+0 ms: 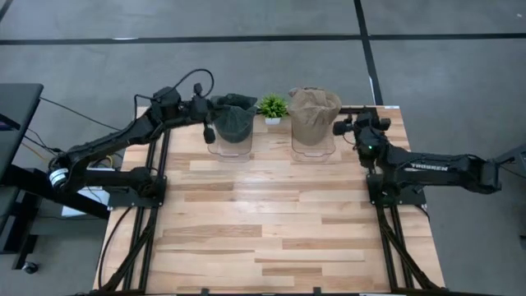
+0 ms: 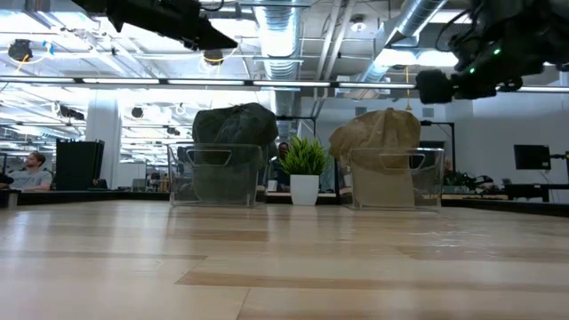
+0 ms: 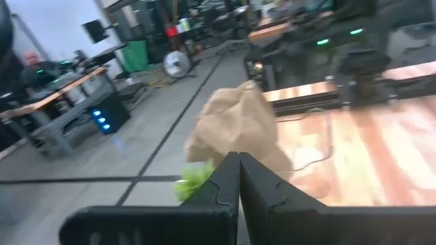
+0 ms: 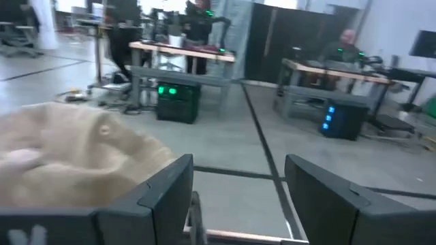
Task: Pick & Place hat
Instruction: Return to Home Position
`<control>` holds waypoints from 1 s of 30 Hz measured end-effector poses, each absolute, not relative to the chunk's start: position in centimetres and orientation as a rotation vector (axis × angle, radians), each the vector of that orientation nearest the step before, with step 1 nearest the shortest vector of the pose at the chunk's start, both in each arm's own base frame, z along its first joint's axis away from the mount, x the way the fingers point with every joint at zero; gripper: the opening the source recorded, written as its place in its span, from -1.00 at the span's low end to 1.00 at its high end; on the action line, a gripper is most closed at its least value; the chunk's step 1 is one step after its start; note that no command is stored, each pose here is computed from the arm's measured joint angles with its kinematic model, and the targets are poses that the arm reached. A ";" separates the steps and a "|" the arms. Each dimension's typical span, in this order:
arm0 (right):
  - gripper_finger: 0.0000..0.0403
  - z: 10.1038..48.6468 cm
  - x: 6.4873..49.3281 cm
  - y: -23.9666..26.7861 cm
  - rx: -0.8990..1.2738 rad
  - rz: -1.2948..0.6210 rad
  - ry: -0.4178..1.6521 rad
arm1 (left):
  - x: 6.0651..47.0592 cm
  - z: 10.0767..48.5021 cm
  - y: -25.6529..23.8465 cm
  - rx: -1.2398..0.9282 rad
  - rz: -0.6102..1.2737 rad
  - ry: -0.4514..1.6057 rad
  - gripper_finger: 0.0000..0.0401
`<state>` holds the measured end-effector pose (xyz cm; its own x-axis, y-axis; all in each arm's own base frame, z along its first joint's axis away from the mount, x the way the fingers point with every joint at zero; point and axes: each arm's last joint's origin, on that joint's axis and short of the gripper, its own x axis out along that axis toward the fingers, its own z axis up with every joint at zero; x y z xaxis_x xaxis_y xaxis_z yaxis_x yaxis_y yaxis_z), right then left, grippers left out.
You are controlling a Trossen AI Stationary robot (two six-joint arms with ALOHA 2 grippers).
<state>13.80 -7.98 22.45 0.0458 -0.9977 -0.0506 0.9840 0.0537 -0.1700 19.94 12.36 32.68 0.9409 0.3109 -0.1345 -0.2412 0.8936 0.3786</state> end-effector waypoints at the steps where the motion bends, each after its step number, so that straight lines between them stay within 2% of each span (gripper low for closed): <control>1: 0.11 22.3 13.9 -8.4 -0.096 -1.526 0.173 | 20.2 32.7 12.0 0.368 0.271 0.192 -0.97; 7: 0.11 21.7 15.2 -10.1 -0.070 -1.361 0.150 | 20.9 32.6 10.8 0.373 0.209 0.181 -0.97; 16: 0.11 20.7 16.0 -12.2 -0.064 -1.404 0.217 | 21.0 32.6 10.5 0.374 0.206 0.181 -0.97; 30: 0.11 19.2 16.8 -14.7 0.004 -1.309 0.168 | 21.0 32.6 10.5 0.374 0.206 0.182 -0.97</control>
